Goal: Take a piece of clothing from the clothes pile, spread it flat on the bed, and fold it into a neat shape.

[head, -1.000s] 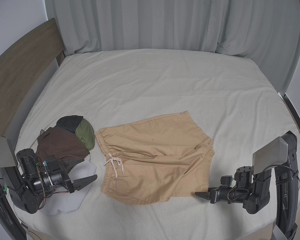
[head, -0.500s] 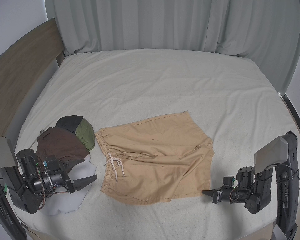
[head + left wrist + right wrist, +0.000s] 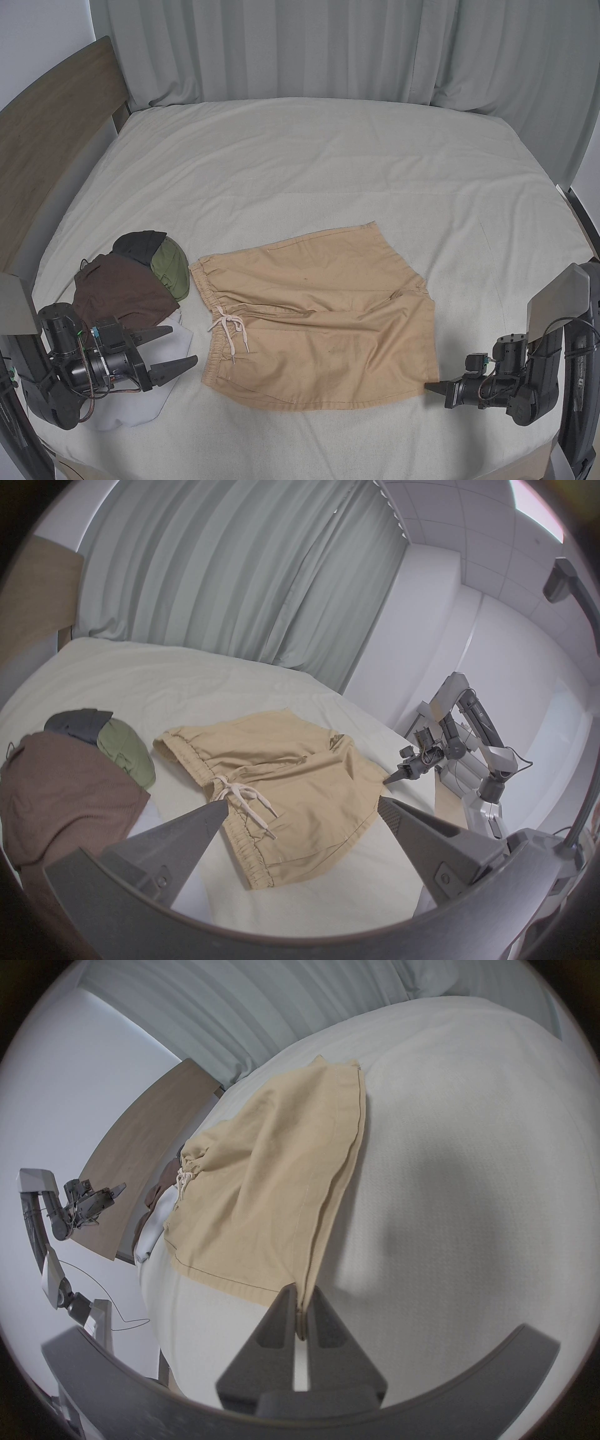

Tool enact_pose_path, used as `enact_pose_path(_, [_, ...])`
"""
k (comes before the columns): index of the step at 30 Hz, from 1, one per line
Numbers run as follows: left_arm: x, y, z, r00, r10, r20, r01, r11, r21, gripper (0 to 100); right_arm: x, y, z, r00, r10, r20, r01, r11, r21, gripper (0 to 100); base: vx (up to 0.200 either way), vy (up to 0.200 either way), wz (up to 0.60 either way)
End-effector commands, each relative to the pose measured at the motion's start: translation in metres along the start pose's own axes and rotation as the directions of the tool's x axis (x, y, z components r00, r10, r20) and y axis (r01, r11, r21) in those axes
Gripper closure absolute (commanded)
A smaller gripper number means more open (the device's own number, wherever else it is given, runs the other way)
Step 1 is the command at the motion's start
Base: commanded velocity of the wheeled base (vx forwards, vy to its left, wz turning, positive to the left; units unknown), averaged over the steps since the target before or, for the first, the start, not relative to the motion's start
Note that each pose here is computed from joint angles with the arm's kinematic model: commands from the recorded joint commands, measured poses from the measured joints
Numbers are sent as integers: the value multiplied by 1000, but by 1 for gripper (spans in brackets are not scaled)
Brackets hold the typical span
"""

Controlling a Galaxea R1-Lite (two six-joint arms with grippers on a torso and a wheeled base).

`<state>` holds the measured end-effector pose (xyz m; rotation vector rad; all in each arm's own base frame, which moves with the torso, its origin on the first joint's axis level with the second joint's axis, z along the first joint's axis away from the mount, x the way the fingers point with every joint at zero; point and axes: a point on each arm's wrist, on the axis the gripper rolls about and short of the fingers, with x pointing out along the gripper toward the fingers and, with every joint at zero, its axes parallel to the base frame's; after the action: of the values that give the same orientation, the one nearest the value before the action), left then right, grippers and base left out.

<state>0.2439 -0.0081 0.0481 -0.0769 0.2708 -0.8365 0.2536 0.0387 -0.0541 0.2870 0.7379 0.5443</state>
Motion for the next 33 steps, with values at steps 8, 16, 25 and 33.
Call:
enact_pose_path(8, [9, 9, -11, 997, 64, -36, -69, 984, -165, 0, -10, -6, -4, 1000, -29, -8, 29, 999, 15, 100, 0, 0, 0])
enact_pose_path(16, [17, 11, -27, 994, 67, -87, -85, 969, -233, 0, -11, -8, -2, 999, -35, 0, 35, 999, 18, 100, 0, 0, 0])
enact_pose_path(25, [23, 17, -41, 989, 74, -124, -107, 954, -280, 0, -9, -8, -1, 999, -33, 5, 33, 999, 14, 100, 0, 0, 0])
enact_pose_path(33, [32, 26, -65, 980, 78, -184, -136, 935, -328, 0, -9, -8, -1, 999, -32, 7, 31, 999, 11, 100, 0, 0, 0])
